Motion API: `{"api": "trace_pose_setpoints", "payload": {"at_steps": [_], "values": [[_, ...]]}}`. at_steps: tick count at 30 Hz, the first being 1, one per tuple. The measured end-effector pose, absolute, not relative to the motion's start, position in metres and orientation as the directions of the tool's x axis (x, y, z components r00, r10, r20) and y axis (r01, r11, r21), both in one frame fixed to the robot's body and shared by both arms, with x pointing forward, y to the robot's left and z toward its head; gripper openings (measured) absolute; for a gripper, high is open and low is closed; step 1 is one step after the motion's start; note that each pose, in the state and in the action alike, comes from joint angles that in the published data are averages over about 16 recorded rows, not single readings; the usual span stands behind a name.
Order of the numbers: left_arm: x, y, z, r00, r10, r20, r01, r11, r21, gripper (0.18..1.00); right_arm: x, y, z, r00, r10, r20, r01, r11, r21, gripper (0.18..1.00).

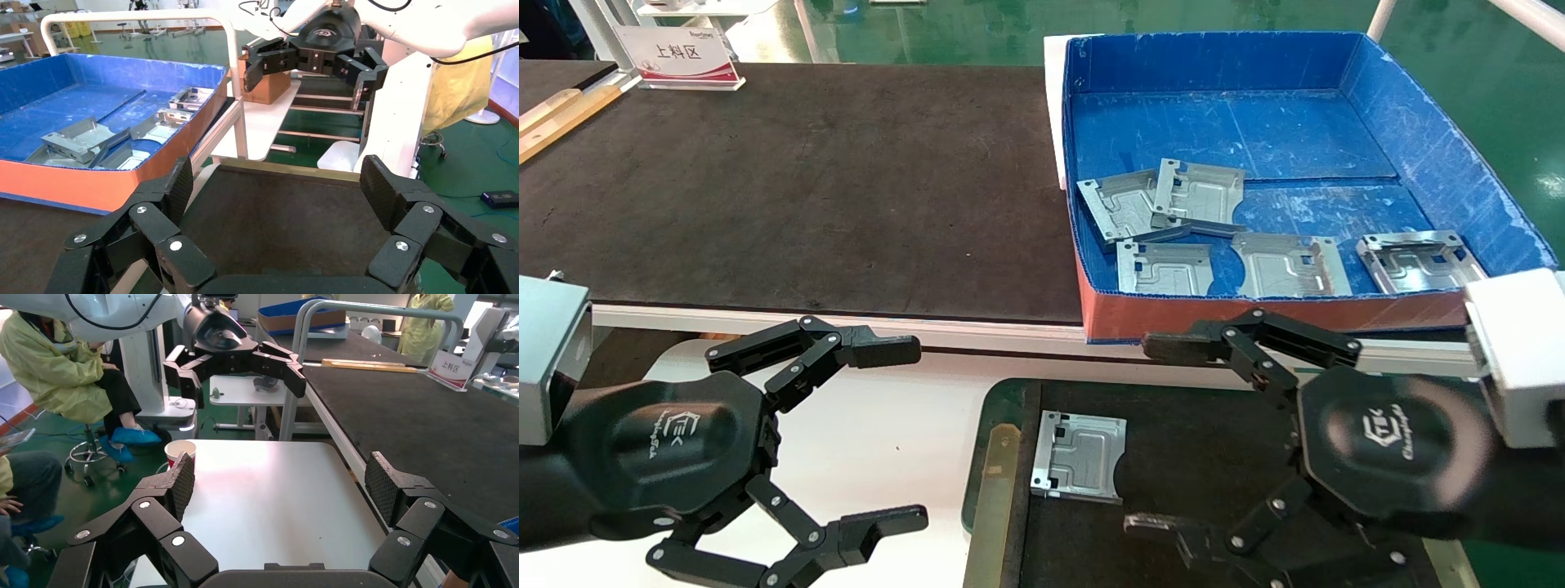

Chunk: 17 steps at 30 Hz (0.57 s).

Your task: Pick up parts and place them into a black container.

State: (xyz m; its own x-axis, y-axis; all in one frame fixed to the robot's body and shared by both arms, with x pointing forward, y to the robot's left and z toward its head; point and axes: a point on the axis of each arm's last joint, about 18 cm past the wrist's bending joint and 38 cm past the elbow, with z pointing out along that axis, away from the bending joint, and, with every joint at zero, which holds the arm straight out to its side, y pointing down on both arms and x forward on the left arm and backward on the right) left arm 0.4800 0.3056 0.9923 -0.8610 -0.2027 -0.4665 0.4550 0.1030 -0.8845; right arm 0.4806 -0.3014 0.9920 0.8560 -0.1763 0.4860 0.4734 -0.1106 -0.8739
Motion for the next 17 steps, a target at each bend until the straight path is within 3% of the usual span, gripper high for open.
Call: {"api": "trace_pose_setpoints", "payload": {"at_steps": [17], "values": [[0.48, 0.3057, 0.9923, -0.861, -0.203, -0.466, 0.455, 0.103, -0.885, 1.001, 0.4727, -0.3026, 0.9922, 0.86, -0.178, 0.479, 0.466, -0.114, -0.878, 1.0]]}}
